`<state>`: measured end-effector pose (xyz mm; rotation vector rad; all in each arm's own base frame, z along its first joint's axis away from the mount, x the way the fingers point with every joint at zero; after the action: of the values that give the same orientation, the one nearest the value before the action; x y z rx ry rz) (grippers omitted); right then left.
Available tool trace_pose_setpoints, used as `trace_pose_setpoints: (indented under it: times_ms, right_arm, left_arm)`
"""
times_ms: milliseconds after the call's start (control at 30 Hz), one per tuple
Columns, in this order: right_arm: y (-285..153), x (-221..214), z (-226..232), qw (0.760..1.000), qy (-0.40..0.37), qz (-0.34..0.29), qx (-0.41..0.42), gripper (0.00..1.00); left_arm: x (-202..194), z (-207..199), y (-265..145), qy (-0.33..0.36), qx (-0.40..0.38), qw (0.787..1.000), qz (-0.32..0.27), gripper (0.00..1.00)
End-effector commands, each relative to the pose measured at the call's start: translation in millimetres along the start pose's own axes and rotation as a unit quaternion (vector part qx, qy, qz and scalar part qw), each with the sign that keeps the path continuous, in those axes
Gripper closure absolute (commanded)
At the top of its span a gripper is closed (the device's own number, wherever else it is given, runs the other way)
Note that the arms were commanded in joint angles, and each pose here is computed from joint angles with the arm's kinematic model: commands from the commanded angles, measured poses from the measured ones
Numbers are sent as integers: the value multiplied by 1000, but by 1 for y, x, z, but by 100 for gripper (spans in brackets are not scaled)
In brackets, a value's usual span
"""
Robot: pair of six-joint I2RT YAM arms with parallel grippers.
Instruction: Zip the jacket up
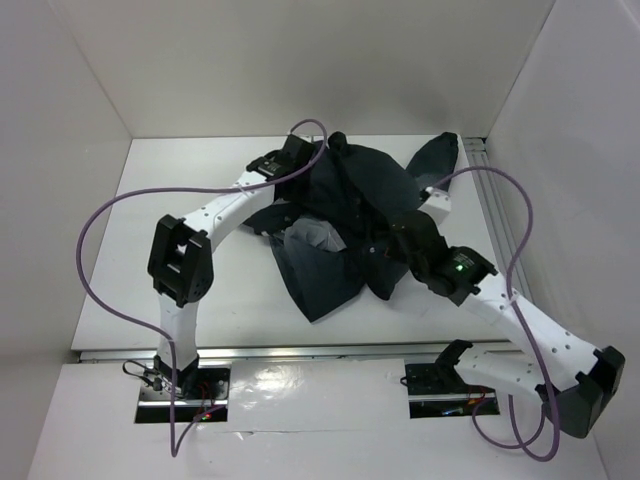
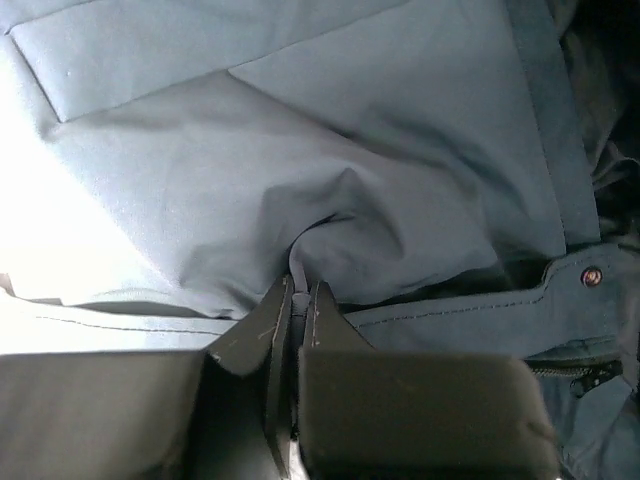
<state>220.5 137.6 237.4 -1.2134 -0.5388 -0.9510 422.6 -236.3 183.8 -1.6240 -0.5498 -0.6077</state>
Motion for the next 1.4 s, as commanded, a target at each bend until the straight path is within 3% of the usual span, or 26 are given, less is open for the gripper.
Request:
trace_pose_setpoints:
  times_ms: [0, 200, 233, 433, 533, 700, 733, 767, 833, 867, 1033, 1100, 1200, 1367]
  right_arm:
    - [-22, 34, -26, 995, 9, -61, -78, 100]
    - [-35, 77, -22, 986, 26, -137, -91, 100]
    - [-29, 79, -19, 986, 13, -137, -98, 100]
    - [2, 97, 13, 985, -11, -149, -87, 100]
    - [38, 89, 25, 988, -35, -130, -76, 100]
    - [124, 68, 5, 998, -37, -35, -42, 100]
    - [133, 64, 3, 999, -29, -8, -15, 91]
    - [135, 62, 9, 999, -37, 10, 2, 74]
    - [129, 61, 25, 997, -43, 29, 58, 34]
    - [121, 64, 36, 995, -43, 22, 85, 28]
    - [75, 42, 76, 980, -55, 30, 187, 26]
    - [61, 20, 101, 960, -64, 54, 267, 24]
    - [61, -17, 113, 931, -66, 122, 338, 20]
    - [70, -56, 116, 900, -52, 190, 388, 17]
  left_arm:
    - [24, 15, -24, -46, -9, 999, -23, 100]
    - [22, 53, -80, -99, -13, 994, -50, 100]
    - [31, 57, -110, -107, -29, 990, -81, 100]
    - [-2, 94, -172, -166, -55, 980, -95, 100]
    - [-31, 101, -188, -186, -65, 976, -88, 100]
    - [-77, 97, -179, -194, -90, 976, -31, 100]
    - [-76, 96, -182, -198, -96, 975, -33, 100]
    - [-81, 97, -183, -198, -95, 975, -28, 100]
    - [-80, 97, -187, -198, -97, 975, -34, 100]
    - [-80, 97, -187, -198, -97, 975, -34, 100]
    - [-80, 98, -186, -191, -90, 977, -37, 100]
    - [-79, 97, -183, -191, -90, 977, -37, 100]
    - [-79, 97, -183, -191, -90, 977, -37, 100]
    - [-77, 97, -183, -186, -92, 977, -42, 100]
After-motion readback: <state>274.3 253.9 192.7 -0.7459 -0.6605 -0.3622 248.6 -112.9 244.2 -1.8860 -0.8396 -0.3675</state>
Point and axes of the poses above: each gripper's point midway between its finger pads, its own y axis out along the fingers, its own z axis along the line the jaws close on, x = y × z, the point moved 5 cm from there along -y, back along the fingers, and after that the axes turned 2 degrees about -y, right-handed, at the moved point
